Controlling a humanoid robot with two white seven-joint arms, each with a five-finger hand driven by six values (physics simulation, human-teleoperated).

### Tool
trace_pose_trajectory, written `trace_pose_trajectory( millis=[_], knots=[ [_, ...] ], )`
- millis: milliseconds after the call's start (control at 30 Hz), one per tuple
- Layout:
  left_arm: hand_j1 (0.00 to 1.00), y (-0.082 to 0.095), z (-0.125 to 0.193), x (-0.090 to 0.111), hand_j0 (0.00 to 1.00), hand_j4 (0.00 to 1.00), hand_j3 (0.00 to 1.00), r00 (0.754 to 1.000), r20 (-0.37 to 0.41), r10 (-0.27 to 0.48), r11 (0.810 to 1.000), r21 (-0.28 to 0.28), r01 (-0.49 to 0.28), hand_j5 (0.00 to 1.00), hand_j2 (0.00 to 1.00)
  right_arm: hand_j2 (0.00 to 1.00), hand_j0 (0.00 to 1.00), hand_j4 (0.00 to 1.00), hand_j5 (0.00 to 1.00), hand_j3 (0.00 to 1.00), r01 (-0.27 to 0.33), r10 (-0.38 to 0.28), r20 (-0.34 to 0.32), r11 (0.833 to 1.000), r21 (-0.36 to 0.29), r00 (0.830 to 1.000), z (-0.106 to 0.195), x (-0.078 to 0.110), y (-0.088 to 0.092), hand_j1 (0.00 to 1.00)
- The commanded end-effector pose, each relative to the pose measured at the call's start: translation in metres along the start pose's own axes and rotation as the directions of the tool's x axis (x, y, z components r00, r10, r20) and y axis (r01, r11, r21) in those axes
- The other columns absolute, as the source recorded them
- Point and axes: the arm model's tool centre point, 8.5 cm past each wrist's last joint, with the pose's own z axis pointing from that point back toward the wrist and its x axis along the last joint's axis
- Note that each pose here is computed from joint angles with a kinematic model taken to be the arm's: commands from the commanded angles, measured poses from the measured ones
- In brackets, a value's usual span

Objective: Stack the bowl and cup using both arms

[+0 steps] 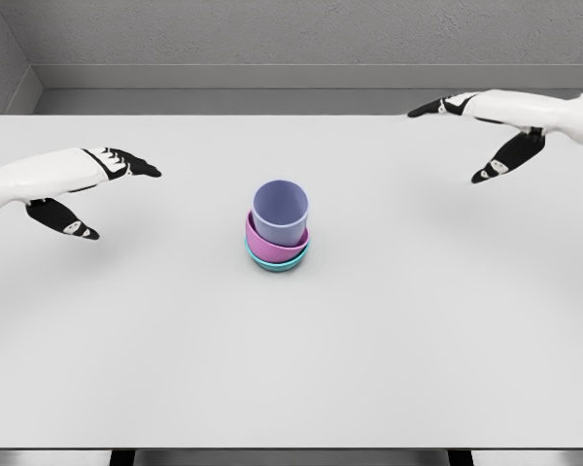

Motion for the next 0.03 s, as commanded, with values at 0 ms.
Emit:
trace_pose_trajectory(
  millis=[0],
  knots=[
    [1.0,0.0004,-0.0016,0.0009,1.0,1.0,1.0,1.0,0.006,0.009,1.0,0.008,-0.009,1.0,1.0,1.0,1.0,1.0,1.0,1.0,0.007,-0.007,-0.013,1.0,-0.018,1.0,0.008,-0.0026,-0.0041,1.0]
  ],
)
